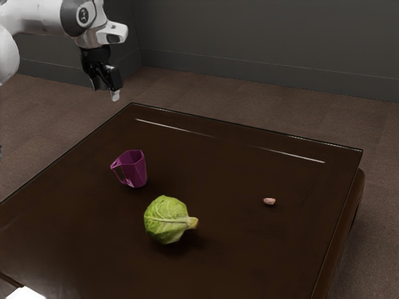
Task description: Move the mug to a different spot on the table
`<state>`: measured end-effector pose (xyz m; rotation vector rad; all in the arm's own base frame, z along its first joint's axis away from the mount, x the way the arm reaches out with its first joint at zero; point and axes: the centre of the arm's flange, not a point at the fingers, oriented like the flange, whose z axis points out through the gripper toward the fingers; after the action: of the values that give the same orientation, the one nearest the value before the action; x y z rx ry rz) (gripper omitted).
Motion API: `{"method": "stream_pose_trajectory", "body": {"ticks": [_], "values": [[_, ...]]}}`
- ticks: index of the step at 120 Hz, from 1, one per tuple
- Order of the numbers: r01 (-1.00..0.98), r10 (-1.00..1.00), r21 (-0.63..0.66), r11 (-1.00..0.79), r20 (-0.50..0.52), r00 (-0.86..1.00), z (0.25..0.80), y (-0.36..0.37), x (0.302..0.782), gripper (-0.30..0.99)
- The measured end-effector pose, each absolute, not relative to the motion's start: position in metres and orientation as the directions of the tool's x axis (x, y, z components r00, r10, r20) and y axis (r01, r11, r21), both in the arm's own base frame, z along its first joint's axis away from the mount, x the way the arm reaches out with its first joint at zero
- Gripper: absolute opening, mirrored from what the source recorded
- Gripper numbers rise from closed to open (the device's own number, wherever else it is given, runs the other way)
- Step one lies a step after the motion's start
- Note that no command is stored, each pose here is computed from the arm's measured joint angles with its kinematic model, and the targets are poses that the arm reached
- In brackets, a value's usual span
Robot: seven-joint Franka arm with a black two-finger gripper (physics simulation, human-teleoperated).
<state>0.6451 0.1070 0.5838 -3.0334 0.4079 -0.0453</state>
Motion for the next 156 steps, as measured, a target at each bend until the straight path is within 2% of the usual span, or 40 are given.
{"method": "stream_pose_trajectory", "body": {"ticks": [19,39,70,116,156], "values": [[-0.383,-0.381,-0.050,-0.922,-0.046,0.924,0.503,0.145,0.637,0.67],[-0.509,-0.509,-0.004,-0.861,0.009,0.861,0.437,0.165,0.623,0.67],[-0.651,-0.649,-0.006,-0.759,0.075,0.757,0.361,0.176,0.626,0.67],[-0.776,-0.774,-0.022,-0.630,0.095,0.626,0.303,0.180,0.631,0.68],[-0.819,-0.813,-0.031,-0.573,0.146,0.563,0.281,0.179,0.635,0.68]]}}
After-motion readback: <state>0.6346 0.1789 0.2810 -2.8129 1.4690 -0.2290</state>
